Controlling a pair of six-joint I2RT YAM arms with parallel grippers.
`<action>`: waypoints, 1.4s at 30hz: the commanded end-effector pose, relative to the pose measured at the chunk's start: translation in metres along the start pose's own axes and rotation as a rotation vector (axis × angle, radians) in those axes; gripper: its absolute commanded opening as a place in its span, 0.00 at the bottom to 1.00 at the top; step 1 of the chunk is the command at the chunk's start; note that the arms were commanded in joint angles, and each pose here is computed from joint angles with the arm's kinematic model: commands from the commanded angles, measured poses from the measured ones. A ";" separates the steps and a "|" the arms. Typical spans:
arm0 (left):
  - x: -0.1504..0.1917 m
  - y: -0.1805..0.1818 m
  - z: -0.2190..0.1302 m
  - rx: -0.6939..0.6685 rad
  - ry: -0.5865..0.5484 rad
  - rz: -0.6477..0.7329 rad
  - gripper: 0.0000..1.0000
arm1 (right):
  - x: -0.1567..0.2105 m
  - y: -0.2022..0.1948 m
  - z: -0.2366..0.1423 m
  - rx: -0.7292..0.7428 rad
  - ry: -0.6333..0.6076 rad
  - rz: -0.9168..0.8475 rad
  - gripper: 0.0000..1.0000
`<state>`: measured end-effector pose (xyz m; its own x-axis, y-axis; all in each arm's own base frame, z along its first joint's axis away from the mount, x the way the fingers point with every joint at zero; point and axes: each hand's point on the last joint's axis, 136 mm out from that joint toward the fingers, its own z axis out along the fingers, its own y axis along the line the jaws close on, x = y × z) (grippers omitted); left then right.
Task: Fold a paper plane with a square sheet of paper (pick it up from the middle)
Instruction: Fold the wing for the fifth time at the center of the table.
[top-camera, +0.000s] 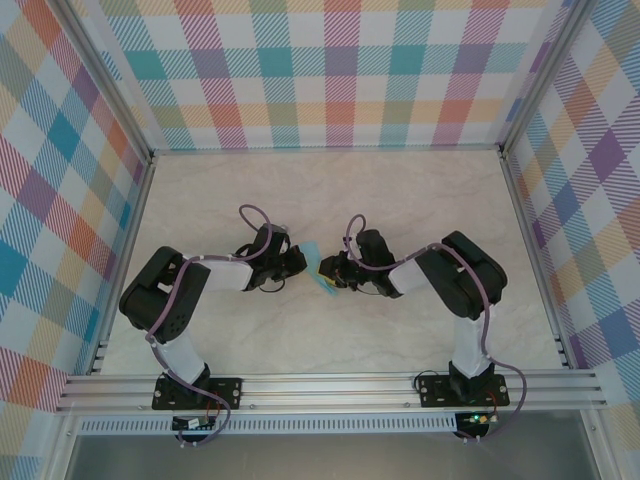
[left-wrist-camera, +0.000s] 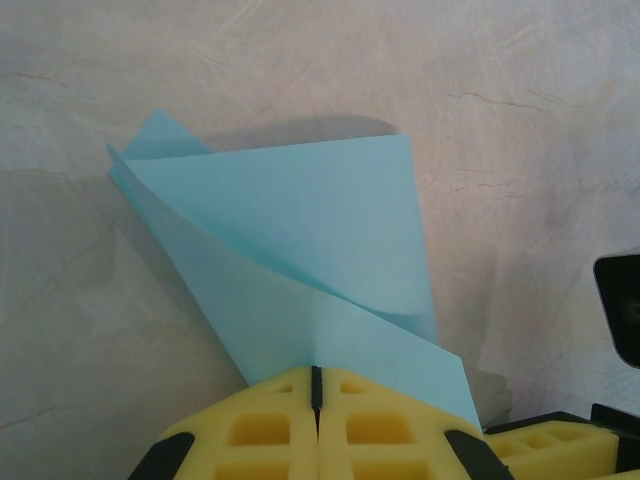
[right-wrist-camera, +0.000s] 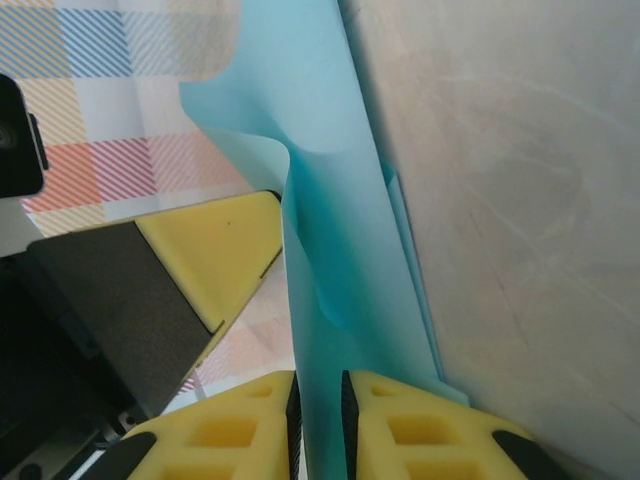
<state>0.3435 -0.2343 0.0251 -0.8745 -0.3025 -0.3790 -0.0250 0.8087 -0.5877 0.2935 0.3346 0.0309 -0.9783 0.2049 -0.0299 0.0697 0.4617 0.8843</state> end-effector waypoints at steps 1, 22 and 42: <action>0.003 0.001 0.002 -0.020 0.020 0.017 0.06 | 0.008 -0.006 -0.006 0.063 0.051 -0.032 0.22; 0.001 -0.012 0.001 0.013 0.023 0.024 0.06 | -0.003 0.005 -0.026 0.323 0.035 -0.315 0.34; 0.000 -0.017 0.001 0.013 0.020 0.026 0.06 | 0.013 0.008 -0.010 0.548 0.014 -0.490 0.37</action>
<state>0.3424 -0.2423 0.0287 -0.8803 -0.2840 -0.3799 -0.0086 0.8103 -0.5859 0.2767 0.3338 0.0448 -0.9351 -0.1174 -0.3345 -0.2720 0.8426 0.4648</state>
